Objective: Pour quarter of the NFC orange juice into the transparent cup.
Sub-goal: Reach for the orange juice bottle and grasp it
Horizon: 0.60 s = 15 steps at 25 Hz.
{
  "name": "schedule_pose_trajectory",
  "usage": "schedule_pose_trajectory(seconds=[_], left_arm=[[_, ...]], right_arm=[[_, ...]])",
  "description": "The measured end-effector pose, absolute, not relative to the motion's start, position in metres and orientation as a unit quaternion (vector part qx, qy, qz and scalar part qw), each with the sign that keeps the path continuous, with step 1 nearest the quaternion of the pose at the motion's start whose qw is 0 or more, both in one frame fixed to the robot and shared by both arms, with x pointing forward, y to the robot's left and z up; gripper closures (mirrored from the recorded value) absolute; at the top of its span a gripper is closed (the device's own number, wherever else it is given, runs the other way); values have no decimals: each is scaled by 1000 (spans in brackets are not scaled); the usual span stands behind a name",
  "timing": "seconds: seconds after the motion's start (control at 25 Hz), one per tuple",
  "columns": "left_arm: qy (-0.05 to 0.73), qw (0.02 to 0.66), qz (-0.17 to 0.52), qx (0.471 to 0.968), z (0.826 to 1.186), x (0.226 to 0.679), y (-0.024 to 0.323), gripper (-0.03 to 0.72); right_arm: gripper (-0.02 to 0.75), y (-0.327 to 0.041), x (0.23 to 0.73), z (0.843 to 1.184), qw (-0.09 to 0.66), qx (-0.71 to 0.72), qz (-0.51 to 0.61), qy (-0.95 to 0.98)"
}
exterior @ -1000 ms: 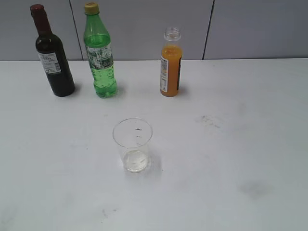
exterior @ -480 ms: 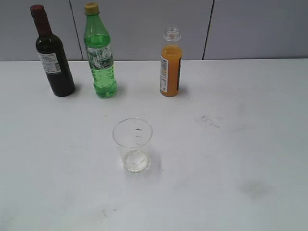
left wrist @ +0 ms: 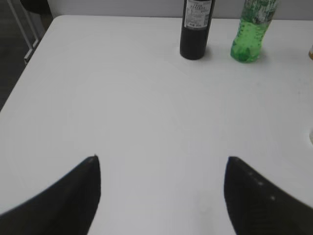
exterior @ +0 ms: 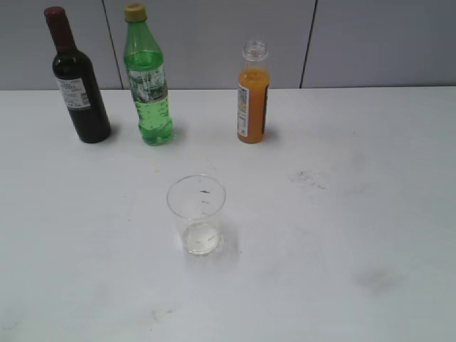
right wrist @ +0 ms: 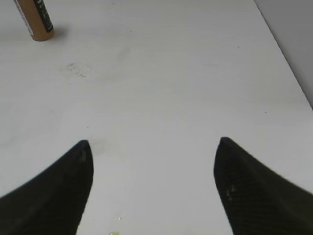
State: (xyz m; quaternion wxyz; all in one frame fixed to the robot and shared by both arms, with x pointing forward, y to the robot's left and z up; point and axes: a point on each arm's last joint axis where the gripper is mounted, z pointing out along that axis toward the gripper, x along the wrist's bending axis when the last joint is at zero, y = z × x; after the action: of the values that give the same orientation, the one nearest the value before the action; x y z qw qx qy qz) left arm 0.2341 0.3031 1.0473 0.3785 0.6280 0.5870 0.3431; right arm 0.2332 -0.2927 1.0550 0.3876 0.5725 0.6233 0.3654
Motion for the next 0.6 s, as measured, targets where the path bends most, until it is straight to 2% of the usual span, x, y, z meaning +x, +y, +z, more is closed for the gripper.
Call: schedule_pose_trajectory(seconds=[0.24, 0.6], left_arm=[[543, 411, 390, 619, 1066, 245, 301, 32], [499, 465, 442, 582, 1097, 323, 293, 32]], right_arm=[[148, -293, 233, 1055, 387, 573, 366, 623], [148, -293, 233, 1055, 387, 573, 366, 623]])
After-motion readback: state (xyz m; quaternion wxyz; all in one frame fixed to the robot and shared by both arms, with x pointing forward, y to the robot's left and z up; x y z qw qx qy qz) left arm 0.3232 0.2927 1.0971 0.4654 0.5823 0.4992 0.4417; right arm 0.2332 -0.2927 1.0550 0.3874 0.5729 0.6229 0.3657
